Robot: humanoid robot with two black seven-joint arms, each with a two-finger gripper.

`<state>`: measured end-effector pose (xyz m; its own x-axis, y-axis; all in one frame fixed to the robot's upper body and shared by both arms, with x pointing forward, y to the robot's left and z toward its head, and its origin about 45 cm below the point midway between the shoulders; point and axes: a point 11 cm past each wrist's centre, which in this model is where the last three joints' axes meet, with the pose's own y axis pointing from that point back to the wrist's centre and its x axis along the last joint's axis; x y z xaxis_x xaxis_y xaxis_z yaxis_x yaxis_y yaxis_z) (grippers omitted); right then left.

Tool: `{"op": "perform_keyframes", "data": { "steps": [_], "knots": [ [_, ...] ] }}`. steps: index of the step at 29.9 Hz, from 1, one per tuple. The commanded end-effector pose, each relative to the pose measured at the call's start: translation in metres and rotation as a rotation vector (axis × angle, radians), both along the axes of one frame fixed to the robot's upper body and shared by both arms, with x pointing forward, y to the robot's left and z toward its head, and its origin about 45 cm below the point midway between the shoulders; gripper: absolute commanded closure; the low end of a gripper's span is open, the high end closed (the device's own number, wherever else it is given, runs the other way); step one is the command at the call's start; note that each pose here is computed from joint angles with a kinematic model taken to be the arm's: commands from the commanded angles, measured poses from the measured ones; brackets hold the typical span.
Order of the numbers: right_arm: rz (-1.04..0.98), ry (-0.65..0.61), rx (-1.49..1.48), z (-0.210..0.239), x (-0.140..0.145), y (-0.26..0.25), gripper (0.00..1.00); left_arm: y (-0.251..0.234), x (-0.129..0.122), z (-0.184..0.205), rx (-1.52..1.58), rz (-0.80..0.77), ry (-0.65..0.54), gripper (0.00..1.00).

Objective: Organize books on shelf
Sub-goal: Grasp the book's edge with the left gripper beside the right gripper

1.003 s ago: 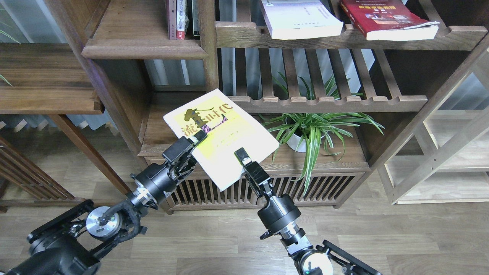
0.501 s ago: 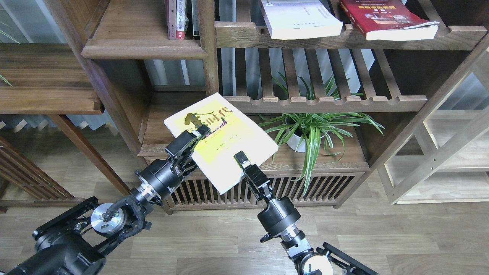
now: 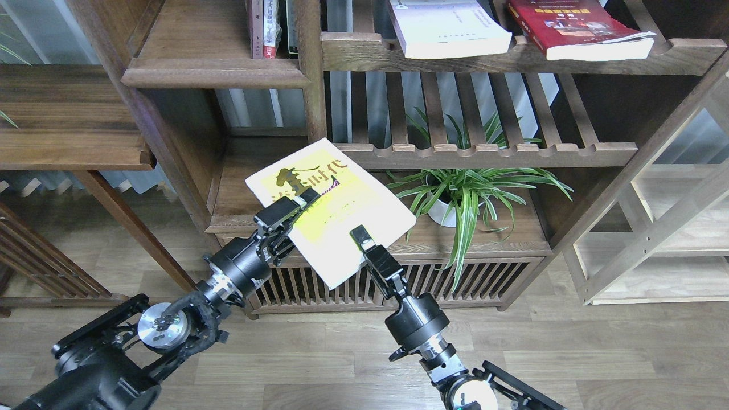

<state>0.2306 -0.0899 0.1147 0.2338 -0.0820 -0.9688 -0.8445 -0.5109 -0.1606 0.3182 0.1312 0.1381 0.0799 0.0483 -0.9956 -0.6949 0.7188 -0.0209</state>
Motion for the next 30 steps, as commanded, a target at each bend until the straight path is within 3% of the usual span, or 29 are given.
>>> {"op": "perform_keyframes", "data": {
  "steps": [1, 10, 13, 18, 22, 30],
  "knots": [
    [0.004, 0.000, -0.001, 0.000, 0.000, 0.001, 0.96, 0.000, 0.002, 0.002, -0.007, 0.009, -0.004, 0.67],
    [0.005, -0.001, -0.002, 0.000, 0.000, 0.001, 0.96, -0.001, 0.001, 0.001, -0.006, 0.001, -0.002, 0.76],
    [0.005, -0.001, -0.002, 0.000, 0.000, 0.001, 0.96, 0.000, -0.001, -0.001, -0.005, 0.004, 0.005, 0.98],
    [0.008, -0.008, -0.012, 0.000, 0.000, 0.000, 0.91, -0.003, -0.008, -0.007, 0.021, -0.025, 0.010, 0.98],
    [0.020, -0.016, -0.049, -0.005, 0.000, -0.001, 0.66, -0.001, -0.015, -0.012, 0.121, -0.082, -0.044, 0.98],
    [0.049, -0.025, -0.064, -0.005, 0.003, 0.000, 0.12, 0.014, -0.001, -0.002, 0.137, -0.039, -0.087, 0.98]
  ]
}}
